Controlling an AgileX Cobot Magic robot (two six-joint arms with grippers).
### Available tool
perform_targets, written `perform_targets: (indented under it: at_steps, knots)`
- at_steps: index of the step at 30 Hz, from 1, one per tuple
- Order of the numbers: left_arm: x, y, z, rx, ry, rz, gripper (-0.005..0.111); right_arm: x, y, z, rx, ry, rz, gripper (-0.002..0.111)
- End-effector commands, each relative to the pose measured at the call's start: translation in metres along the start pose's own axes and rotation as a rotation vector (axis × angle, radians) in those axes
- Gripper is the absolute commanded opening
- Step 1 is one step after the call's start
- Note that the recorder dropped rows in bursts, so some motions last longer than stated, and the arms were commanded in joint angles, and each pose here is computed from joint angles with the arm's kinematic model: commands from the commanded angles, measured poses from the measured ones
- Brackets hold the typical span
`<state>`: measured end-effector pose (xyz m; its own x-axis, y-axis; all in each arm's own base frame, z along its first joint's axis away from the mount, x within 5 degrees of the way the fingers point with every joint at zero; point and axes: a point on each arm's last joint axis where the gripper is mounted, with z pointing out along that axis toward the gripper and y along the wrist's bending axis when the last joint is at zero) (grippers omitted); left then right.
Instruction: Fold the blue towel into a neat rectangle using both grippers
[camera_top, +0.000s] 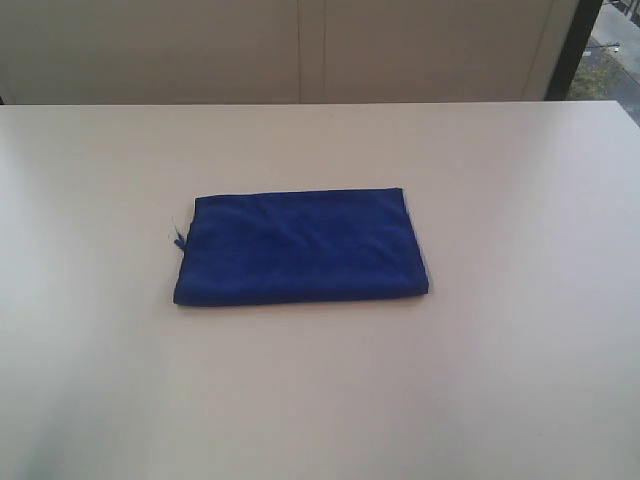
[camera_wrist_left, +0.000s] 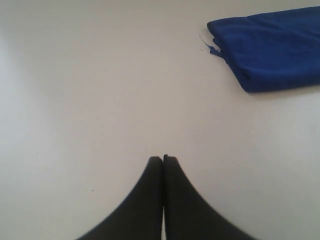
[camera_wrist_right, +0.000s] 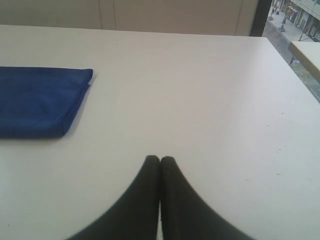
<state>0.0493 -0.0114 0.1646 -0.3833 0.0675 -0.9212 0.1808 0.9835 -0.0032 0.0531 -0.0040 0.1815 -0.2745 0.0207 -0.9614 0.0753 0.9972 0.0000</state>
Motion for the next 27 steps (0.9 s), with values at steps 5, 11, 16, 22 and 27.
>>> perform_targets:
  at_steps: [5, 11, 16, 22, 27]
  knots:
    - [0.0015, -0.0001, 0.0004, 0.0, 0.002, 0.002, 0.0, -0.0002, -0.0003, 0.0, 0.006, -0.016, 0.007, 0.0]
    - [0.0017, 0.0012, 0.0005, -0.023, 0.003, -0.008, 0.0, -0.0002, -0.0003, 0.0, 0.006, -0.016, 0.007, 0.0]
    - [0.0017, 0.0012, 0.0005, -0.023, 0.003, -0.008, 0.0, -0.0002, -0.0003, 0.0, 0.006, -0.016, 0.007, 0.0]
    - [0.0017, 0.0035, 0.0005, -0.065, 0.003, -0.026, 0.0, -0.0002, -0.0003, 0.0, 0.006, -0.016, 0.007, 0.0]
    - [0.0017, 0.0035, 0.0005, -0.065, 0.003, -0.026, 0.0, -0.0002, -0.0003, 0.0, 0.006, -0.016, 0.007, 0.0]
